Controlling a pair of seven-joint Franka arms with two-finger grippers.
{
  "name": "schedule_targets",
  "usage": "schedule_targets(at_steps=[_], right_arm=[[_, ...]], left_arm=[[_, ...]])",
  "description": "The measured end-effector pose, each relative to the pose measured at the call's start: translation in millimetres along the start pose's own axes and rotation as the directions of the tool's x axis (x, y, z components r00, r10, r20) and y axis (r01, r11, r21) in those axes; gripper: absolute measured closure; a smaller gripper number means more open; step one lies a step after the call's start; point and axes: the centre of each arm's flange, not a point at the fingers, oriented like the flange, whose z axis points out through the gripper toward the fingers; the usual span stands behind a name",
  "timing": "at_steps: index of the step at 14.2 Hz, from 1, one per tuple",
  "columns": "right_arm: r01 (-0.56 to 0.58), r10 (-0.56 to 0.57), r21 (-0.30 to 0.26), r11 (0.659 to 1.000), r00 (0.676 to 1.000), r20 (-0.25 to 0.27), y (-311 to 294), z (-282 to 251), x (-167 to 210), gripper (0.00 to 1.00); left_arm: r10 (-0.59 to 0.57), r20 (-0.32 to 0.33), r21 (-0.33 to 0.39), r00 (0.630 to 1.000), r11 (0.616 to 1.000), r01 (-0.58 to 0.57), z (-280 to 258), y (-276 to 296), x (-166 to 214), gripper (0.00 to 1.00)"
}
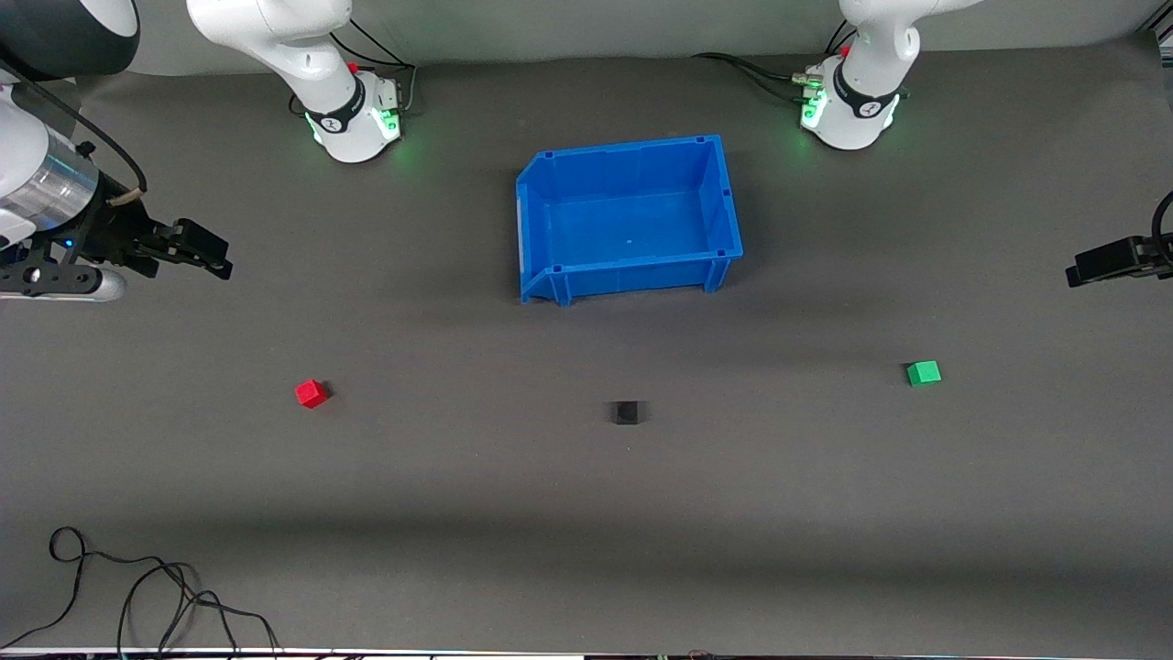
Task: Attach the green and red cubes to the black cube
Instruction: 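Move the right gripper down over the red cube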
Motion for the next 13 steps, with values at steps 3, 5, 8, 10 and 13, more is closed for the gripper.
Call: schedule_targets(at_steps=[3,5,8,10,13], right_arm=[[0.008,-0.008,-0.004,1.0,1.0,0.018,-2.5,20.6,13.2,0.0],[0.012,-0.012,-0.006,1.0,1.0,0.02,-4.3,36.8,25.0,0.0],[0.006,-0.005,-0.014,1.0,0.998,0.057,-3.5,71.3,42.4,0.0],[-0.007,0.01,-0.026,1.0,0.994,0.113,2.2,106.2,54.5,0.0],[-0.016,0.021,-0.036,0.999,0.989,0.145,5.0,161.3,72.2,0.0]], left_arm=[[0.003,0.0,0.0,1.0,1.0,-0.003,0.0,-1.2,0.0,0.0],[0.004,-0.002,0.0,1.0,1.0,-0.004,-0.9,-0.9,-0.6,0.0],[0.004,-0.007,0.001,1.0,1.0,-0.004,-3.8,-0.6,-2.8,0.0],[0.004,-0.008,0.001,1.0,1.0,-0.004,-4.2,-0.6,-3.1,0.0],[0.004,-0.009,0.001,1.0,1.0,-0.004,-2.4,-0.7,-1.9,0.0]])
